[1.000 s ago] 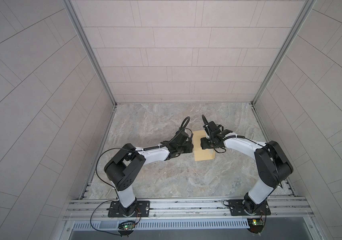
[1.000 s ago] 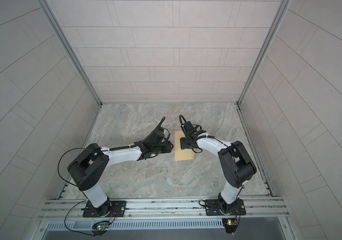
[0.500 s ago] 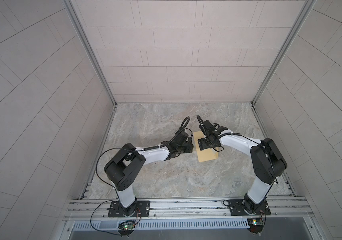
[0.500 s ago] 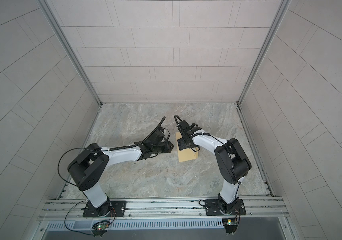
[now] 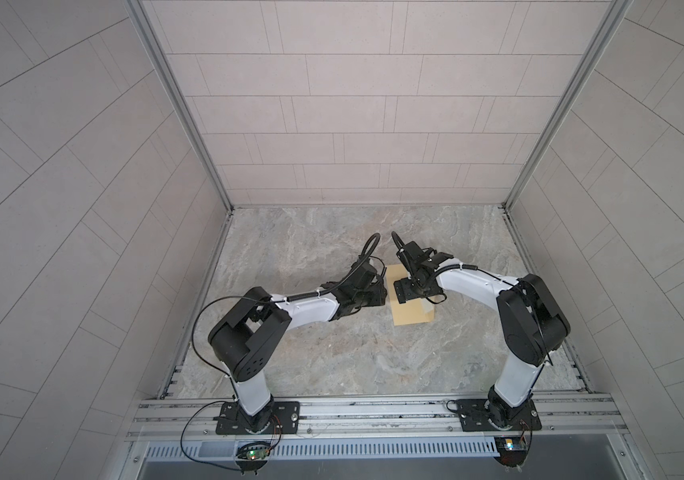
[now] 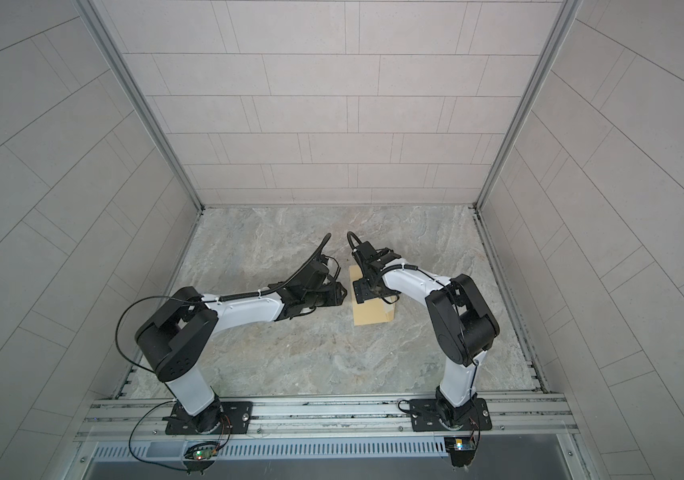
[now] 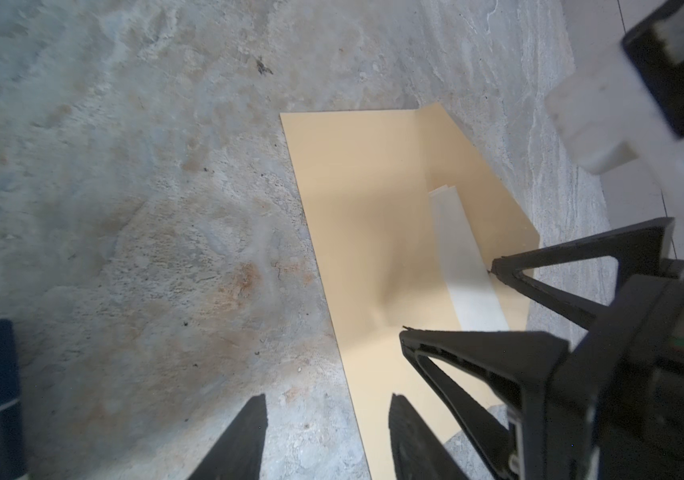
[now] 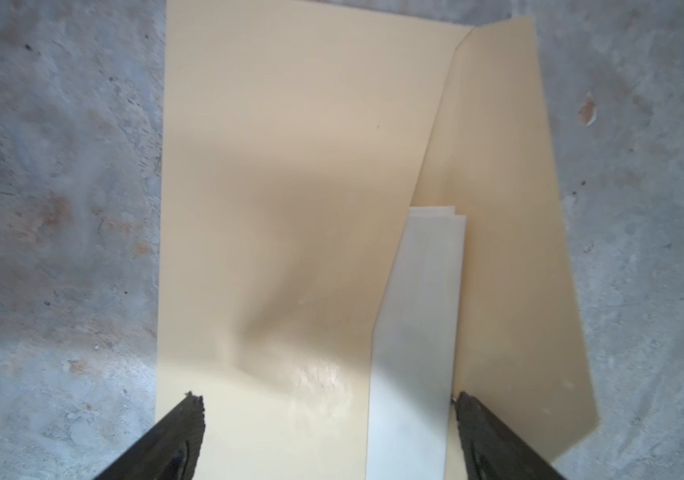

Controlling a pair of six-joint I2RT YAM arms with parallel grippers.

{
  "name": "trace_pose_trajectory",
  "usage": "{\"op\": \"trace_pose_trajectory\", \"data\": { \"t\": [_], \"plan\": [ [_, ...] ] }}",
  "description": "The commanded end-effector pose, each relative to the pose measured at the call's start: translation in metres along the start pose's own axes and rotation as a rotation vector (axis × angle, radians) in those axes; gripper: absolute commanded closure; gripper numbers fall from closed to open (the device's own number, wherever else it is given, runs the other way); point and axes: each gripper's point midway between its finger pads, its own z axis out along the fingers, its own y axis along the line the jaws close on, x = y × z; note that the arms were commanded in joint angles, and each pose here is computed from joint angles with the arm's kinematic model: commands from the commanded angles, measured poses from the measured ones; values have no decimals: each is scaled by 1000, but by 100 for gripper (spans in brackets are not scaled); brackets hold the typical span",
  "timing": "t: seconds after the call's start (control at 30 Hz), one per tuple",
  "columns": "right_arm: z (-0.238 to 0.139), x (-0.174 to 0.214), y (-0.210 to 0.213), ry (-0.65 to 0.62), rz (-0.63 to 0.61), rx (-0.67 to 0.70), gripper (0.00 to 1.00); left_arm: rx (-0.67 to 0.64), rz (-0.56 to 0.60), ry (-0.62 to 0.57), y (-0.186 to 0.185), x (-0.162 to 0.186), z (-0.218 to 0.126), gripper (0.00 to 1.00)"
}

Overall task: Place the letter into the envelope and seal it
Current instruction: 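Push the cream letter deeper into the envelope with the right gripper, then slide the letter fully inside the envelope with the right gripper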

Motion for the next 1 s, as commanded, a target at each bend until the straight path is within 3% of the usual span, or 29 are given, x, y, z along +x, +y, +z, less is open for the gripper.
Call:
{"op": "trace_pose_trajectory", "data": {
  "t": [0.0, 0.57, 0.97],
  "plan": [
    [-15, -4, -4, -36, 6, 14, 5, 18, 12, -18, -8, -7, -6, 46],
    [0, 2, -21, -23, 146, -70, 14, 68, -25, 22, -26, 5, 5, 46],
    [13, 4, -24, -15, 263, -187, 24, 69, -38, 51, -28, 16, 17, 55]
  ]
}}
